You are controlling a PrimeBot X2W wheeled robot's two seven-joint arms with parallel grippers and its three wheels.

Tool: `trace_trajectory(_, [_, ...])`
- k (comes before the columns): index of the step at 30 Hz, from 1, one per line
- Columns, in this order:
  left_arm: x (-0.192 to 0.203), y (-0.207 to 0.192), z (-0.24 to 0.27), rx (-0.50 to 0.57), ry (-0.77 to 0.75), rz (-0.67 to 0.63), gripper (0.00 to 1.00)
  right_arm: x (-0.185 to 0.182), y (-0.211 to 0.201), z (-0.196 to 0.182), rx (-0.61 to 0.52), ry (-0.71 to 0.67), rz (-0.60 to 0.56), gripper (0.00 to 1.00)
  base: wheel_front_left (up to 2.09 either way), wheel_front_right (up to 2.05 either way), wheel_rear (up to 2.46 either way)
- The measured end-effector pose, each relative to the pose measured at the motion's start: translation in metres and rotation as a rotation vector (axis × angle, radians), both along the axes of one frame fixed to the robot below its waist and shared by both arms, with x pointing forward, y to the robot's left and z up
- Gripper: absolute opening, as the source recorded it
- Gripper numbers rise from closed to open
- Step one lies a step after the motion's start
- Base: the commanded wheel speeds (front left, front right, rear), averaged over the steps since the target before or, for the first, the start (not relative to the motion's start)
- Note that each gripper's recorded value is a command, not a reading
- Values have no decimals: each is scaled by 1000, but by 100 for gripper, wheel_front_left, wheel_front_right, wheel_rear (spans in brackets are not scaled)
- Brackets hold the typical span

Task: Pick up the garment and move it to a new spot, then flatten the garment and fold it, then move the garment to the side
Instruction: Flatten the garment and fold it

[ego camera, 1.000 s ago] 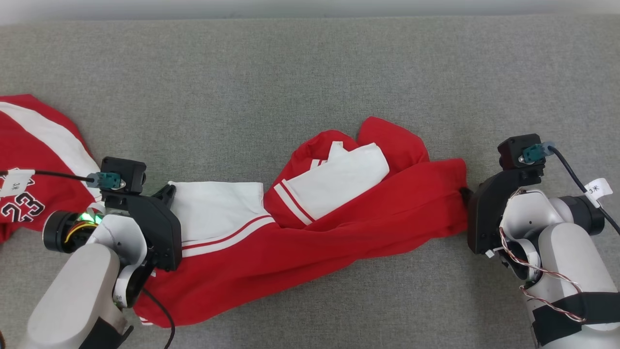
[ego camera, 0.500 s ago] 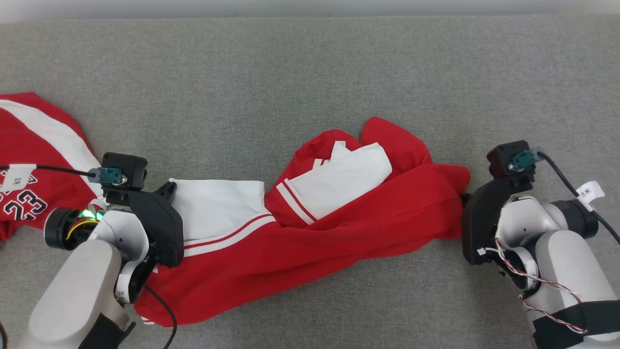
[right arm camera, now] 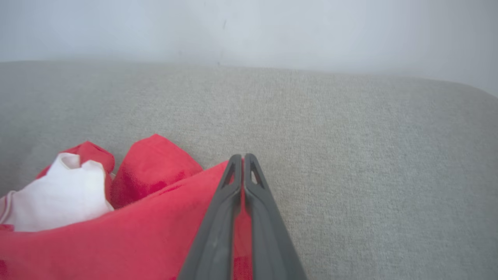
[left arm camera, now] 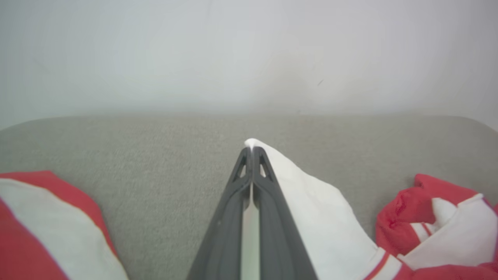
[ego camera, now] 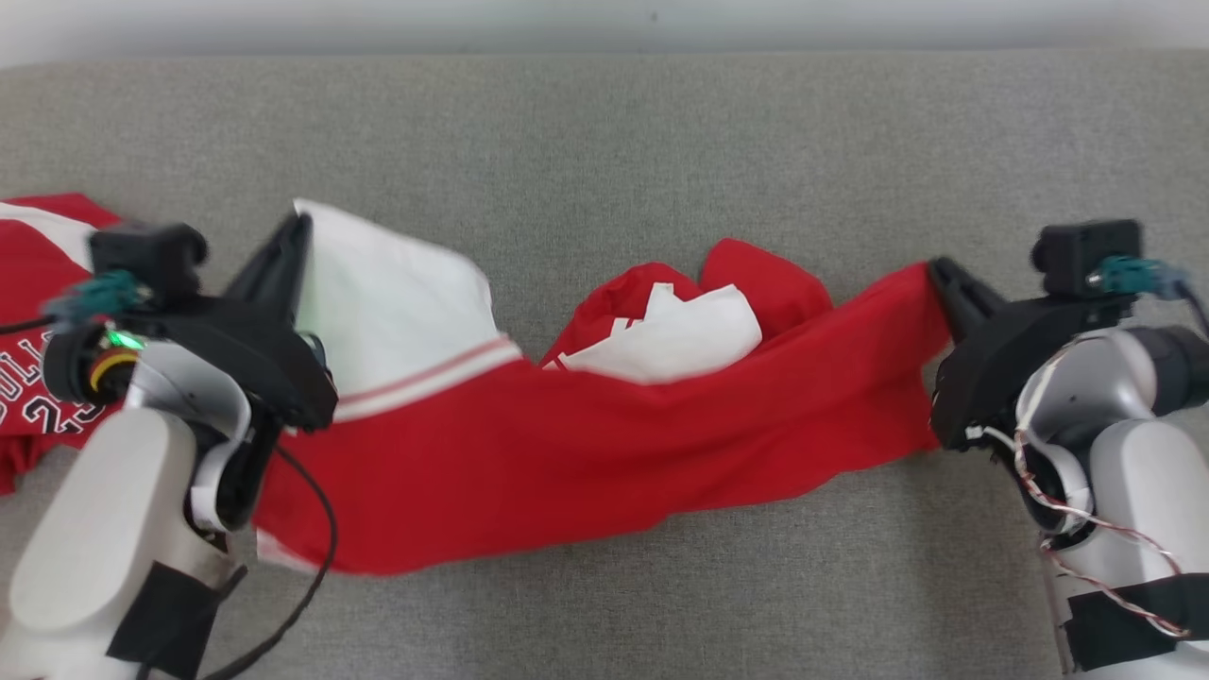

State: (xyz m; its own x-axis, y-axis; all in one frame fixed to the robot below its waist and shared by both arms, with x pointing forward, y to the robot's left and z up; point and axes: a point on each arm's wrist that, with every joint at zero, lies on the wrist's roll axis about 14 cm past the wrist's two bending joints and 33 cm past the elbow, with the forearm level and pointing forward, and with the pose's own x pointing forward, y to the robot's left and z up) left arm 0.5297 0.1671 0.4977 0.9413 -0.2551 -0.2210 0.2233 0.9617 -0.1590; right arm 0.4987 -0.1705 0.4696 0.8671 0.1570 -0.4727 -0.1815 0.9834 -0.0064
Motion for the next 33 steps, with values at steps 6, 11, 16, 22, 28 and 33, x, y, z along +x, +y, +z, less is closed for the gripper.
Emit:
trace_trajectory(6, [5,-1,83,-105,-280,18,0,6,-7,60,86,-208,-23,0,0,0,0])
trace_trajectory(11, [0,-7,145,-183,-462,14,0,6,-12,105,120,-347,-27,0,0,0,0])
trace_trajectory(16, [2,-16,203,-275,-606,-15,0,9,-17,152,131,-478,-21,0,0,0,0])
trace_trajectory(22, [21,-18,246,-466,-683,-3,0,35,-17,210,105,-648,0,0,0,0,0])
trace_trajectory(28, [59,-5,275,-495,-806,87,0,84,-20,227,78,-727,-43,0,0,0,0])
trace_trajectory(33, [89,-2,289,-426,-963,135,0,122,-32,234,86,-835,-119,0,0,0,0])
